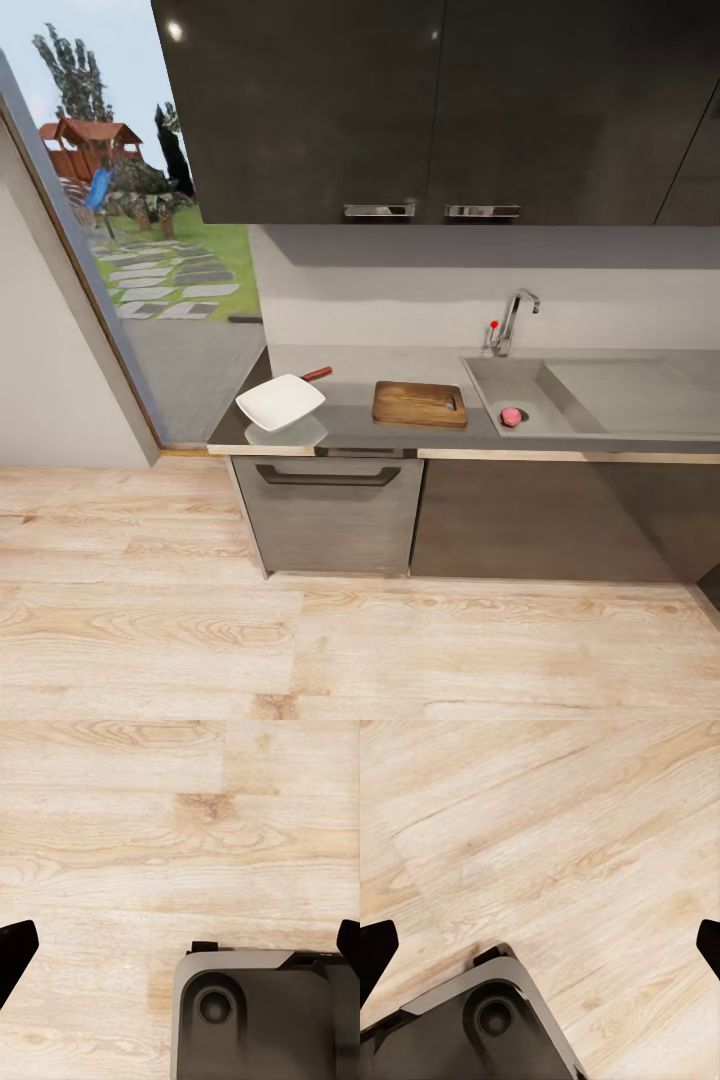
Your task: In the kitchen, take the Vidalia onion out of the sink, dice it on the chopping board with the paring knife, put the diced onion into the bowl on the countertop, then place both the paring knife and the chopping board into the sink.
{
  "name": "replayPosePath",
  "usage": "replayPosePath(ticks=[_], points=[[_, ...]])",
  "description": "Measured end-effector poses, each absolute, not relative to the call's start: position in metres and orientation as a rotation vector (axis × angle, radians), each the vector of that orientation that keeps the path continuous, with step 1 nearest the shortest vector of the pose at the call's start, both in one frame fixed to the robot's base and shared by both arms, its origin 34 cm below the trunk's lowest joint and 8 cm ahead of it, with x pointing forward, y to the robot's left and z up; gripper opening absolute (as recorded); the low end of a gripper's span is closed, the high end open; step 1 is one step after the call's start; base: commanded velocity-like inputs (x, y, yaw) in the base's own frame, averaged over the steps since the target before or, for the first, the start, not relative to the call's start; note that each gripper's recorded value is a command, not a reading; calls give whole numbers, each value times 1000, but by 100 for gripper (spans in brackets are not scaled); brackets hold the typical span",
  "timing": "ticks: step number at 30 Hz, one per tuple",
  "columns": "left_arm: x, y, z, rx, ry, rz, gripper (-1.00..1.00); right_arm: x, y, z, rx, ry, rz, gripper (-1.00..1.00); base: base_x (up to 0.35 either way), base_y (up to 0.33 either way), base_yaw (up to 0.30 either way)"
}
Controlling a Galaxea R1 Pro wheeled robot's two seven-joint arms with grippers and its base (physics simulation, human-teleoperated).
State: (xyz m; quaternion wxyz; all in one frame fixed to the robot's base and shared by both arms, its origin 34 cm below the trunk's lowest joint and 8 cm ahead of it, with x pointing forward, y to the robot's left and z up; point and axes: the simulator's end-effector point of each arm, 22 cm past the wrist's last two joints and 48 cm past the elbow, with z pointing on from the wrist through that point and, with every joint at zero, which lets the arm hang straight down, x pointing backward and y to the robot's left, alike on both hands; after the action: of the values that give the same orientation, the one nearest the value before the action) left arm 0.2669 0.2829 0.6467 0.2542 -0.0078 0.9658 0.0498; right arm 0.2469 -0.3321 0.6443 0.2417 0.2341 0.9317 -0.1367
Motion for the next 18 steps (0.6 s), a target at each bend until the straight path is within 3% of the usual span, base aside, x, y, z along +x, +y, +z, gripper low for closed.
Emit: replayPosePath(ticks=[12,18], points=[[268,283,647,-18,2620,133,100,250,-326,644,617,2551,-348,100,0,-5,0],[268,281,647,-20,2621,131,100,250,-327,644,611,2553,-349,100,0,-245,-25]])
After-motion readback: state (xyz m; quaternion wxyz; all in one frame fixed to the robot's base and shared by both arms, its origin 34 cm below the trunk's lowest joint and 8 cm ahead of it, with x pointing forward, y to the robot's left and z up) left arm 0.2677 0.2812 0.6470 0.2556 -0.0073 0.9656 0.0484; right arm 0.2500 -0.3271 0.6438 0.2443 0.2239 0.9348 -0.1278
